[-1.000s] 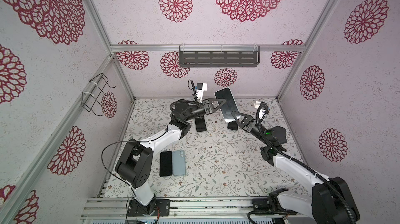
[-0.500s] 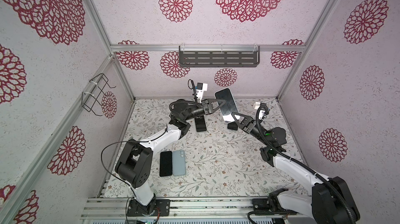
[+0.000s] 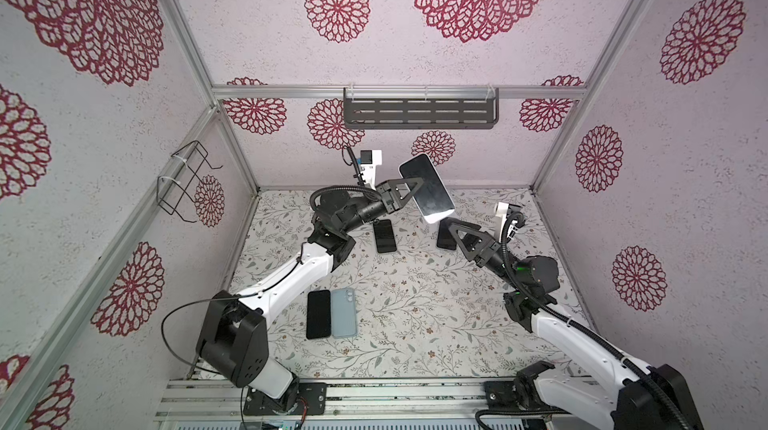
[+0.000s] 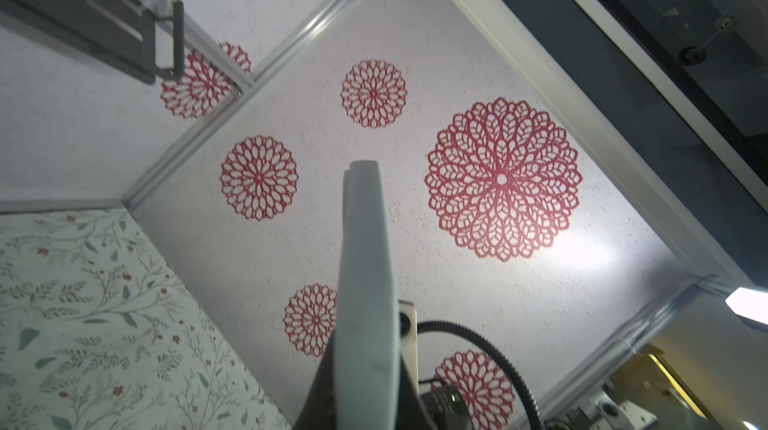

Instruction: Take the phone out of the phone case

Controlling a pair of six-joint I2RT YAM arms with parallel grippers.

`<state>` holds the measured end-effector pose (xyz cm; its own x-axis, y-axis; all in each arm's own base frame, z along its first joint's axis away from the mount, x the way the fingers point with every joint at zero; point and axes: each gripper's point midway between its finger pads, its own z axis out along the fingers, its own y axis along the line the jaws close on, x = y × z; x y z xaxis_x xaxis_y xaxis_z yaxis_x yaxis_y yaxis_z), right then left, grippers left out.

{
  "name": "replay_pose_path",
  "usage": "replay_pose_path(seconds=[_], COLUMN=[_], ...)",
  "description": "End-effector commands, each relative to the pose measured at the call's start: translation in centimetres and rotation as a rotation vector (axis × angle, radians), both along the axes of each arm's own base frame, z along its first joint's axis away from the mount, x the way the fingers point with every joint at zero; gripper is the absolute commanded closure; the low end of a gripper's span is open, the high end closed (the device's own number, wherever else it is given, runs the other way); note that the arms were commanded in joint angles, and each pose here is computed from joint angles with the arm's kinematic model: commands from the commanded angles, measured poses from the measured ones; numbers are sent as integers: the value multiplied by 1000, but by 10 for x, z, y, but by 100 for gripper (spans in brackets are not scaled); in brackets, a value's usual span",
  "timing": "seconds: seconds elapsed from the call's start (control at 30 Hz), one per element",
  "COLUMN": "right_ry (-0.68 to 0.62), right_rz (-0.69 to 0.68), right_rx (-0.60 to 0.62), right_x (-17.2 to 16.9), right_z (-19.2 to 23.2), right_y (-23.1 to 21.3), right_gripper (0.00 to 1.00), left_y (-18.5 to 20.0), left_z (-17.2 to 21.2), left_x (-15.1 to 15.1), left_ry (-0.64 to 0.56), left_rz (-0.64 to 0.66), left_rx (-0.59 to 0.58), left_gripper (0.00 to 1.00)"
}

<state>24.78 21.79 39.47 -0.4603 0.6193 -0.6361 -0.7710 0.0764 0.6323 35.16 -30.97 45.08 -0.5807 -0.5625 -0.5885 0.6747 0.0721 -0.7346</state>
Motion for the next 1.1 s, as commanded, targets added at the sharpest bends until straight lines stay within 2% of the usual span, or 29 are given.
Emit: replay_pose_path(seconds=[0.0,0.17,0.33,0.67,0.77,0.93,1.07], right_ry=[-97,-151,-202,-208,-212,-212,-219], right_rz=[-72,-54,-27,-24,-26,-12,-3], right_rx=[58,142,193,218,233,254,274], right_x=[-11,-22,-29,-24,-21,-18,-18], right_z=[22,38,53,58,61,65,68], right_y=[-7,0,10,18,18,21,21], right_gripper=[16,16,21,29,34,50,56], left_y=[41,45,37,31,29,28,27], left_z=[36,49,46,38,36,35,35], left_x=[0,-23,-30,-35,-36,-38,-39], left_ry=[-37,-21,24,64,72,77,77], left_rz=[295,431,433,411,400,387,382], left_rx=[-137,-215,-261,-293,-301,-310,-307], left_gripper=[100,100,100,100,100,100,100])
